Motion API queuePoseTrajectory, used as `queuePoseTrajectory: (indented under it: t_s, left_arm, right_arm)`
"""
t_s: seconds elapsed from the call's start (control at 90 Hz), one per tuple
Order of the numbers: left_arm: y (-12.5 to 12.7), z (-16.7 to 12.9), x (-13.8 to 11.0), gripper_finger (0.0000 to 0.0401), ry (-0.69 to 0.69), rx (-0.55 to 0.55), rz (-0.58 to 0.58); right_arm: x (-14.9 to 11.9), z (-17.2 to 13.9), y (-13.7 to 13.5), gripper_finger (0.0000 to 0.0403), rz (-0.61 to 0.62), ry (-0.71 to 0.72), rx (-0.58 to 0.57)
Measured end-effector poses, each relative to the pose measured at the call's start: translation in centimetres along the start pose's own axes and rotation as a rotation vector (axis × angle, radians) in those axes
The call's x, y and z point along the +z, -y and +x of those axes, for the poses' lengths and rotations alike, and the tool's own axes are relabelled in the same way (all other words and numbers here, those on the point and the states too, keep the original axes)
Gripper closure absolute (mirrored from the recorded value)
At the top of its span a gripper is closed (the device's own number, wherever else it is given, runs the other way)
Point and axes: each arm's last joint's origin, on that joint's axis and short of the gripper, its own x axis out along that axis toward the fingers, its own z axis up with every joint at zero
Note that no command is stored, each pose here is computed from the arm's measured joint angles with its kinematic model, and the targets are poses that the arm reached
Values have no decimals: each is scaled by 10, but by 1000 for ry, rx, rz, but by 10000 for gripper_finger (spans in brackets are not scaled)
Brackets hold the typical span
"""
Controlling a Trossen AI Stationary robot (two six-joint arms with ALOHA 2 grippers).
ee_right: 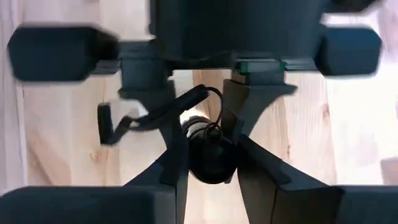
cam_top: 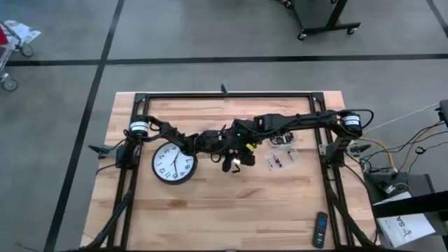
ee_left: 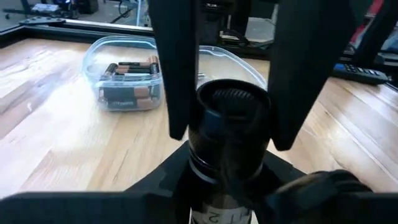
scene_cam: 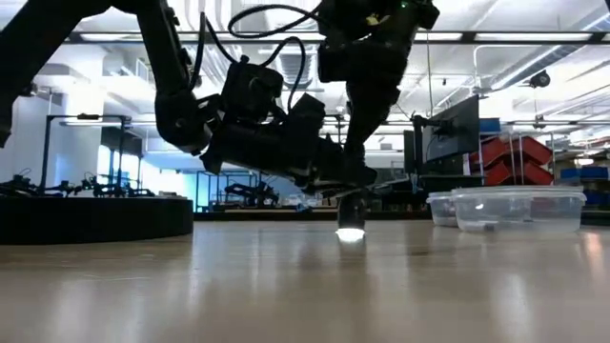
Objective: Insert battery
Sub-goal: Close the black battery compartment
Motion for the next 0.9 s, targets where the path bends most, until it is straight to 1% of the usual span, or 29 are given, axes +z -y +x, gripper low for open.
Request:
queuePoseTrajectory:
  t_s: [0.167,0.222,0.311,0.411,0.478,0.556,0.644,0.756,0.9]
  left_arm:
    - [-1,0,1,292,9,34,-11]
    - [-1,0,1,295,10,37,-11]
    - [-1,0,1,302,13,37,-9]
    - [-1,0,1,304,20,36,-8]
    - [-1,0,1,298,21,28,-2]
    - [0,0,1,291,19,-2,1]
    - [1,-1,1,292,18,-29,20]
    - [1,-1,1,308,19,-38,39]
    - [2,-1,1,308,17,-84,62]
  right_arm:
    - [0,1,-2,303,228,8,-21]
    - [0,1,-2,302,287,12,-32]
    - [0,1,-4,306,341,15,-38]
    - [0,1,-5,309,353,15,-33]
    - [0,1,-6,302,335,16,-33]
    - [1,-2,-7,284,299,18,-16]
    - [2,-7,-8,259,208,23,0]
    - [8,-18,-11,232,31,62,10]
    - [7,-17,-13,210,-190,50,1]
